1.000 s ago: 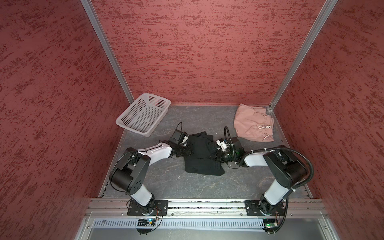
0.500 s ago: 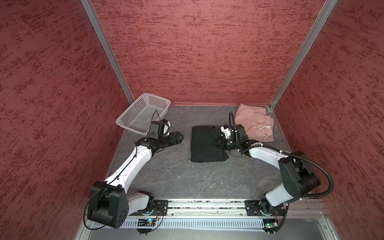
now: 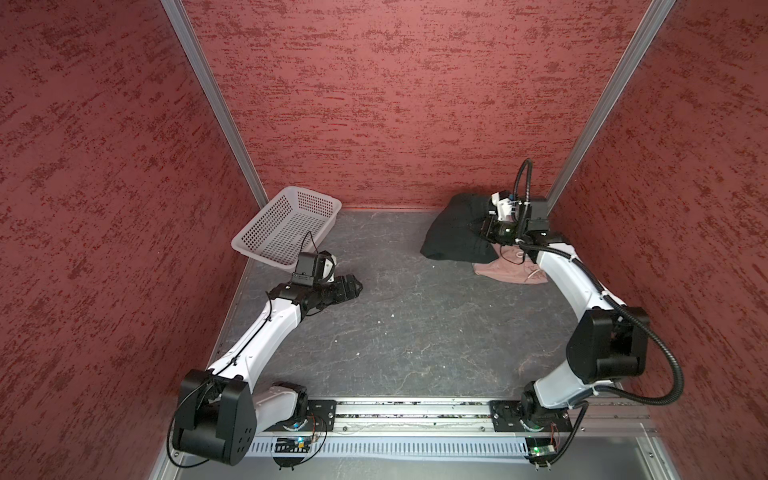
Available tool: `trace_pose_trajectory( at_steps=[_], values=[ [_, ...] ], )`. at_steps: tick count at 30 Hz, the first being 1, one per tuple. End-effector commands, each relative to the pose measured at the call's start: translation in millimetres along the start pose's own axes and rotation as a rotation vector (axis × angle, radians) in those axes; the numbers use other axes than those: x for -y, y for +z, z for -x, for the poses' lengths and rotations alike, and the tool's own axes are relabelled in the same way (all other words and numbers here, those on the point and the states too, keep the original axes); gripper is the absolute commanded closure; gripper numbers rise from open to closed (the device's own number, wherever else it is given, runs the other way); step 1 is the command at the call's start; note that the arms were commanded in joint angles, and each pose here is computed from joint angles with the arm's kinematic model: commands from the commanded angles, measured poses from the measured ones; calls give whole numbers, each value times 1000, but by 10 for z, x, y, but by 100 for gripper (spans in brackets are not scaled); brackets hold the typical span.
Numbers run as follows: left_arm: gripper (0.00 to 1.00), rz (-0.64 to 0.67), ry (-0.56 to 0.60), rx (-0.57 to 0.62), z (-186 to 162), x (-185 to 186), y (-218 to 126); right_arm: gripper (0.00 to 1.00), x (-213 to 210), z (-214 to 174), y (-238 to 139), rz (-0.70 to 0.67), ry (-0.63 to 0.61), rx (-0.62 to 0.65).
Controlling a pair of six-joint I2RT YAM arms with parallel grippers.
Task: Fold and stack the shorts
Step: 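Grasp the folded black shorts with the right gripper and lift them, then carry the black shorts onto the pink shorts and release with the right gripper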
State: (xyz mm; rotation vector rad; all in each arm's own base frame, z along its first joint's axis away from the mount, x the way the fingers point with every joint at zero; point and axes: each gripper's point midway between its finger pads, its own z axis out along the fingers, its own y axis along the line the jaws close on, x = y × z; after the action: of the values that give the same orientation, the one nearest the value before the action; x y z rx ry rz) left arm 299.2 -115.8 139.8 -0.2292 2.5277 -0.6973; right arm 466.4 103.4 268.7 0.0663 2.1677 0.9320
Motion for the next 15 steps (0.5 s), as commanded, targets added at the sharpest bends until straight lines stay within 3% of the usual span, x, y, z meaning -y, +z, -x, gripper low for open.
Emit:
trace_pose_trajectory(
  at_steps=[1,6,10,15],
  values=[
    [8,6,15,9,-5,-29,-81,100,-65,373,-161,34,-180,34],
    [8,15,11,11,0,-57,-124,100,306,772,-279,158,-172,30],
    [8,26,2,3,-21,-84,-143,100,669,700,-253,189,-174,-30],
    [8,32,4,14,-17,-96,-191,100,1344,509,-315,56,-146,-84]
  ],
)
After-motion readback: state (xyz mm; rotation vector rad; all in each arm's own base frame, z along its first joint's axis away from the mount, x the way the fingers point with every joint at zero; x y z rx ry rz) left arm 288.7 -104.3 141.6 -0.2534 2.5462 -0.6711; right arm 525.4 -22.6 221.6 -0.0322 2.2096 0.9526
